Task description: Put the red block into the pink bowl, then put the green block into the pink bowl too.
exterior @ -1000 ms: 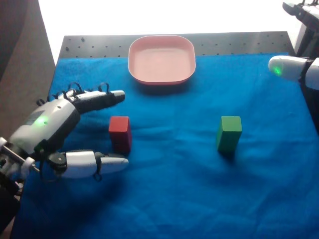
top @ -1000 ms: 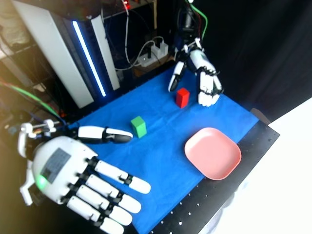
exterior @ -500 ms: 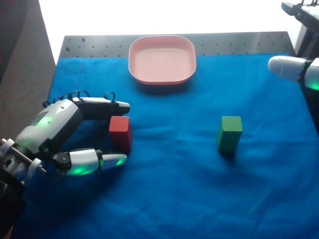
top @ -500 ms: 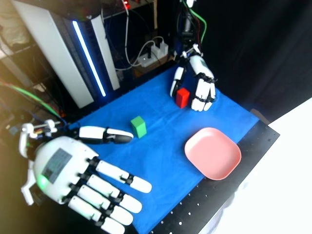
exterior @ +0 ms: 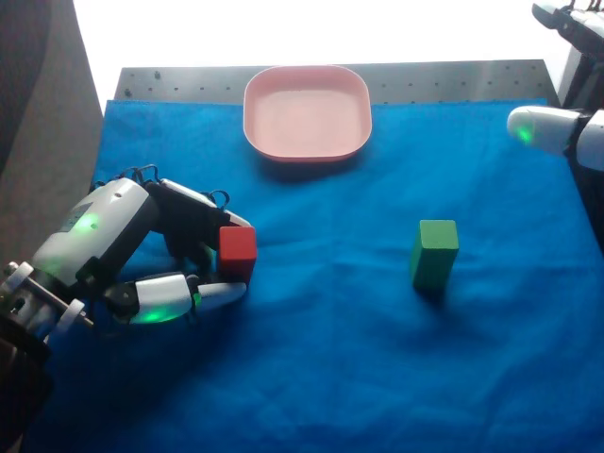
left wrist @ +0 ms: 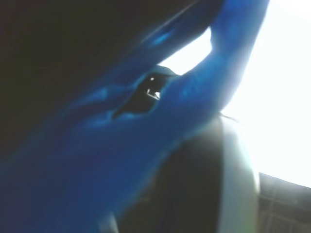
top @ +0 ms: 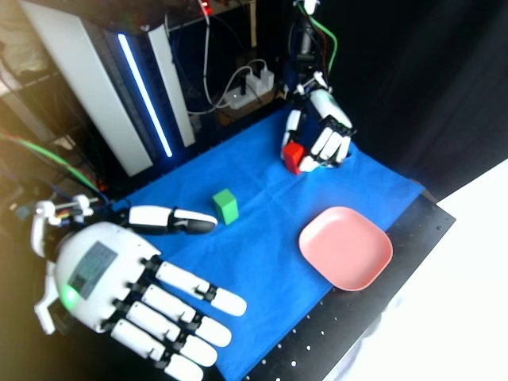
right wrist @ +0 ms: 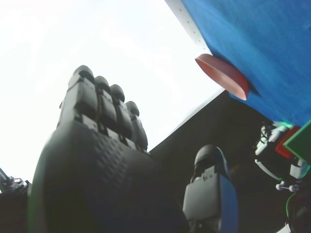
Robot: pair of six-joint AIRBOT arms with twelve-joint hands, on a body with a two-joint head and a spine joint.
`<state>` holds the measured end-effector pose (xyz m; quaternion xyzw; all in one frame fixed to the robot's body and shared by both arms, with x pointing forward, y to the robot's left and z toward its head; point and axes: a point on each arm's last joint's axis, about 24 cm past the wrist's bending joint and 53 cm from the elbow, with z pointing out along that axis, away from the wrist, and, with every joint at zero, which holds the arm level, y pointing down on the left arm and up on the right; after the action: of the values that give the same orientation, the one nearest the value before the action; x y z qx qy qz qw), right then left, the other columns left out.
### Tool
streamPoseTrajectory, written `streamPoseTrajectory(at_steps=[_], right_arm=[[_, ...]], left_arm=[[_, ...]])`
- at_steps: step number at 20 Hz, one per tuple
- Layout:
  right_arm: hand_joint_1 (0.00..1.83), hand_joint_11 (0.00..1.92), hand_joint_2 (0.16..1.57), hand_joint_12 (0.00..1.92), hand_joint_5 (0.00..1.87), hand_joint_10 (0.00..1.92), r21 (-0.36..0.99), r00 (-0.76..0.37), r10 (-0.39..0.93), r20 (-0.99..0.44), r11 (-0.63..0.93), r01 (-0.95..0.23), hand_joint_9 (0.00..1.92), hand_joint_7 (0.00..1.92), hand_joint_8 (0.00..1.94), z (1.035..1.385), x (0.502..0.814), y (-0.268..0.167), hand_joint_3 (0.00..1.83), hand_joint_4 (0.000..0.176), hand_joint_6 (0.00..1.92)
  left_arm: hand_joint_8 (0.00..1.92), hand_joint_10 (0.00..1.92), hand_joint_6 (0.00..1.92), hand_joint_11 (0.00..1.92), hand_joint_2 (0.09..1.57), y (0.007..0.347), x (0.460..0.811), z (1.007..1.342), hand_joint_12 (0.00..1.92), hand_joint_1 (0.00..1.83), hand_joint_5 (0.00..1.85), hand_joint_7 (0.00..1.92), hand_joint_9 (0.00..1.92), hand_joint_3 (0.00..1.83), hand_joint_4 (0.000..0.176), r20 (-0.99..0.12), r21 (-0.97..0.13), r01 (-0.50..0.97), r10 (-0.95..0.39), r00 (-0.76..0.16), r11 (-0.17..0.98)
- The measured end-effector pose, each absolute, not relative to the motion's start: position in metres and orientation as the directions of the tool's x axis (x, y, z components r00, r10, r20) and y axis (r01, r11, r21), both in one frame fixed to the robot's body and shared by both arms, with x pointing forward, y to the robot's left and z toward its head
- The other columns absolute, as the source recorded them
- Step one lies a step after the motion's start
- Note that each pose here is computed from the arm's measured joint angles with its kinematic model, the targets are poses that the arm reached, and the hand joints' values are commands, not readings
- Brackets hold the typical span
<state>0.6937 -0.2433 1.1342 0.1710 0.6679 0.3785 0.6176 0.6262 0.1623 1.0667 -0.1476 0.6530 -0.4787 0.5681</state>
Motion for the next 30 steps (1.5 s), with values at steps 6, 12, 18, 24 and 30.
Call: streamPoseTrajectory(at_steps=[6, 12, 18, 24, 30], right_arm=[[0.21, 0.01, 0.98, 0.01, 0.06, 0.00, 0.719, -0.183, 0.697, -0.693, 0.653, -0.239, 0.03, 0.10, 0.00, 1.133, 0.693, -0.241, 0.00, 0.078, 0.00], [0.23, 0.00, 0.97, 0.00, 0.07, 0.00, 0.718, -0.180, 0.696, -0.695, 0.654, -0.239, 0.02, 0.09, 0.00, 1.132, 0.695, -0.242, 0.00, 0.088, 0.00], [0.21, 0.00, 0.97, 0.00, 0.08, 0.00, 0.730, -0.188, 0.707, -0.682, 0.641, -0.237, 0.02, 0.10, 0.00, 1.128, 0.695, -0.239, 0.00, 0.120, 0.00], [0.20, 0.00, 0.99, 0.00, 0.06, 0.00, 0.744, -0.191, 0.720, -0.667, 0.627, -0.231, 0.00, 0.08, 0.00, 1.125, 0.698, -0.238, 0.01, 0.096, 0.00], [0.18, 0.00, 1.00, 0.00, 0.04, 0.00, 0.749, -0.193, 0.725, -0.661, 0.621, -0.231, 0.01, 0.08, 0.00, 1.125, 0.698, -0.237, 0.00, 0.069, 0.00]], left_arm=[[1.01, 1.13, 0.02, 0.93, 0.97, 0.165, 0.631, 1.073, 1.58, 1.23, 1.47, 1.16, 1.15, 0.00, 0.000, -0.602, -0.790, 0.360, -0.739, -0.303, 0.496], [1.92, 1.92, 0.02, 1.37, 0.96, 0.180, 0.659, 1.095, 1.92, 1.22, 1.49, 1.14, 1.29, 0.00, 0.000, -0.650, -0.749, 0.372, -0.714, -0.259, 0.548], [0.99, 1.37, 0.00, 0.91, 1.02, 0.189, 0.687, 1.113, 1.69, 1.28, 1.38, 1.14, 1.04, 0.00, 0.000, -0.682, -0.718, 0.383, -0.697, -0.220, 0.582], [0.68, 0.65, 0.02, 0.77, 0.99, 0.196, 0.713, 1.125, 1.16, 1.31, 1.39, 1.29, 1.12, 0.00, 0.000, -0.698, -0.700, 0.376, -0.691, -0.185, 0.607], [0.60, 0.14, 0.02, 0.60, 0.99, 0.186, 0.737, 1.136, 1.09, 1.28, 1.44, 1.27, 1.21, 0.00, 0.000, -0.714, -0.685, 0.381, -0.675, -0.184, 0.621]])
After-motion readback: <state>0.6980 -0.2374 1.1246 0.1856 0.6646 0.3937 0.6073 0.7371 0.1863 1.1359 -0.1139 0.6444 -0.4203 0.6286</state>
